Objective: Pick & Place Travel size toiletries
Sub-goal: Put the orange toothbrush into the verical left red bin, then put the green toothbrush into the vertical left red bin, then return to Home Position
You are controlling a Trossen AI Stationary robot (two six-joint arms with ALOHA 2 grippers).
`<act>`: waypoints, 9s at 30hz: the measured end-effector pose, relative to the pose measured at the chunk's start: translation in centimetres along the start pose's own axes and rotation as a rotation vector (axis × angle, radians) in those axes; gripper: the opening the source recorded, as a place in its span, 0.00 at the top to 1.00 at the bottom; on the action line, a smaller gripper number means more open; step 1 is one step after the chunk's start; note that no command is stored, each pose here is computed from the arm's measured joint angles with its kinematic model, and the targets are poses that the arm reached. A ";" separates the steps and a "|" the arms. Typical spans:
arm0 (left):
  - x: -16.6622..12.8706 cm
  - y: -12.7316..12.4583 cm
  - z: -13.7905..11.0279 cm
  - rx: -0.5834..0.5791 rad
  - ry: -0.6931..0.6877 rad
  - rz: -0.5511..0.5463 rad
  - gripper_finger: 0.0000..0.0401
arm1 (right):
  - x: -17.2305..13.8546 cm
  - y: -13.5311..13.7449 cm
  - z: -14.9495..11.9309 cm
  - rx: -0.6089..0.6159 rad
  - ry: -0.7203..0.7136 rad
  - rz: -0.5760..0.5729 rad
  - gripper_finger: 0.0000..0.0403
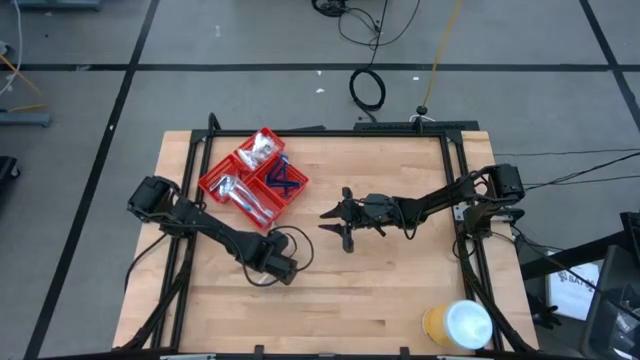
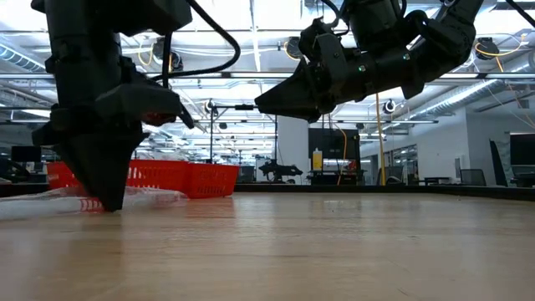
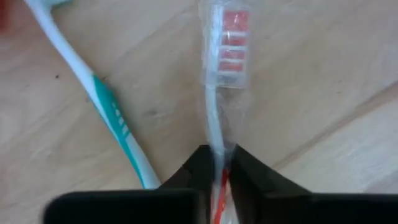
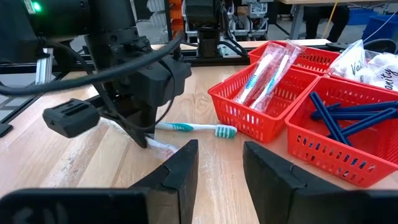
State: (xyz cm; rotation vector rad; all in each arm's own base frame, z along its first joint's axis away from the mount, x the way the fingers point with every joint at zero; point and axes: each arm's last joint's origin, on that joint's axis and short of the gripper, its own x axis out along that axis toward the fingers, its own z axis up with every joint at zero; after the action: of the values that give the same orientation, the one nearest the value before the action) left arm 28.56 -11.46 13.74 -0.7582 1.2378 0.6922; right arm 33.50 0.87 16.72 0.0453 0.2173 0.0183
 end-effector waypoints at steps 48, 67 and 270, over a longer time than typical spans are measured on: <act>-3.0 13.2 0.0 -0.475 -1.236 -0.119 0.95 | 0.0 0.0 -0.1 -0.005 0.008 -0.001 0.71; -2.9 13.4 0.4 -0.493 -1.202 -0.108 0.41 | 0.0 0.0 -0.1 -0.008 0.008 -0.002 0.71; -6.4 21.4 -0.6 0.633 -1.280 -0.672 0.32 | -24.0 0.2 -2.1 -0.096 -0.429 0.079 0.71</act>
State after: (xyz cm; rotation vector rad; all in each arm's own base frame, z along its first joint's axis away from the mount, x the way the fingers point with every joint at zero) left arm 9.73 0.05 17.18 -0.0616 -0.0463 0.0933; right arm 9.58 0.61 19.80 -0.0386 -0.2149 0.0970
